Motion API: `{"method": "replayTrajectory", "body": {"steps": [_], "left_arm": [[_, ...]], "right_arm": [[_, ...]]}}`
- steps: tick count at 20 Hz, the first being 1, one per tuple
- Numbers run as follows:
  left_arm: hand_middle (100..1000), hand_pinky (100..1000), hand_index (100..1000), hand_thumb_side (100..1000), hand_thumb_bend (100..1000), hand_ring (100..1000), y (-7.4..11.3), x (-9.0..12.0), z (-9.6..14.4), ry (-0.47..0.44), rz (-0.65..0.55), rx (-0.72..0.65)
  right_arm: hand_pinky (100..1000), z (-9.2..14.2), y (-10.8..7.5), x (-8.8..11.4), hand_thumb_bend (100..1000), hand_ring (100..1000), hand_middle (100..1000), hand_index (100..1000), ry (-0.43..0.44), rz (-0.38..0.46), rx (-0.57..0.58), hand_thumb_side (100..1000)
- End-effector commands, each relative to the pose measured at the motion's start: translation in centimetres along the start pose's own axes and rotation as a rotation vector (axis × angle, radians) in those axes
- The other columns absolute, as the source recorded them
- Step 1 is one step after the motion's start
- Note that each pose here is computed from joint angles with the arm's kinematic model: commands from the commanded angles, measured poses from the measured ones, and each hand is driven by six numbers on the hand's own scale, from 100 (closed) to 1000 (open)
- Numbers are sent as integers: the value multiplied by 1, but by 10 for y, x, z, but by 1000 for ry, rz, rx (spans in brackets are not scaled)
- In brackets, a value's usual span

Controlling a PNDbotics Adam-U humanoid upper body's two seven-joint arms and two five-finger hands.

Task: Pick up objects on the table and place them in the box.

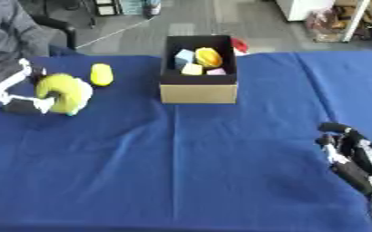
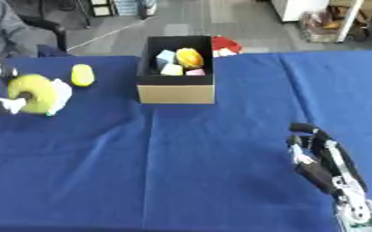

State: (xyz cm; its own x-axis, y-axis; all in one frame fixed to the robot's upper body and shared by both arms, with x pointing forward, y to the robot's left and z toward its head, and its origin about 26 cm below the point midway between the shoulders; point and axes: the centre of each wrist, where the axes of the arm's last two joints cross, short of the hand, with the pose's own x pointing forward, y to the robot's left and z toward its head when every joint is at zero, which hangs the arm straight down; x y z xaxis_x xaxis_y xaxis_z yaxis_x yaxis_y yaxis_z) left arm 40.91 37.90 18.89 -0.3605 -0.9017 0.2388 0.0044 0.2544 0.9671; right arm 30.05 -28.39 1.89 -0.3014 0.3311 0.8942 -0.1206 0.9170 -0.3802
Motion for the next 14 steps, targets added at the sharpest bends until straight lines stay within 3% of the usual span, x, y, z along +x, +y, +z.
{"method": "replayTrajectory", "body": {"steps": [1,8,14], "left_arm": [[479,686,662,248,100,505,17,34,-34,-29,40,85],[504,691,683,244,100,527,-32,114,-128,8,6,5],[540,702,718,229,100,560,-78,148,-158,150,-77,84]], "right_arm": [[758,-3,-2,5,100,668,744,803,-21,7,7,369],[758,-5,2,6,100,668,744,803,-26,-7,17,365],[758,-7,6,7,100,668,744,803,-32,-22,23,357]]}}
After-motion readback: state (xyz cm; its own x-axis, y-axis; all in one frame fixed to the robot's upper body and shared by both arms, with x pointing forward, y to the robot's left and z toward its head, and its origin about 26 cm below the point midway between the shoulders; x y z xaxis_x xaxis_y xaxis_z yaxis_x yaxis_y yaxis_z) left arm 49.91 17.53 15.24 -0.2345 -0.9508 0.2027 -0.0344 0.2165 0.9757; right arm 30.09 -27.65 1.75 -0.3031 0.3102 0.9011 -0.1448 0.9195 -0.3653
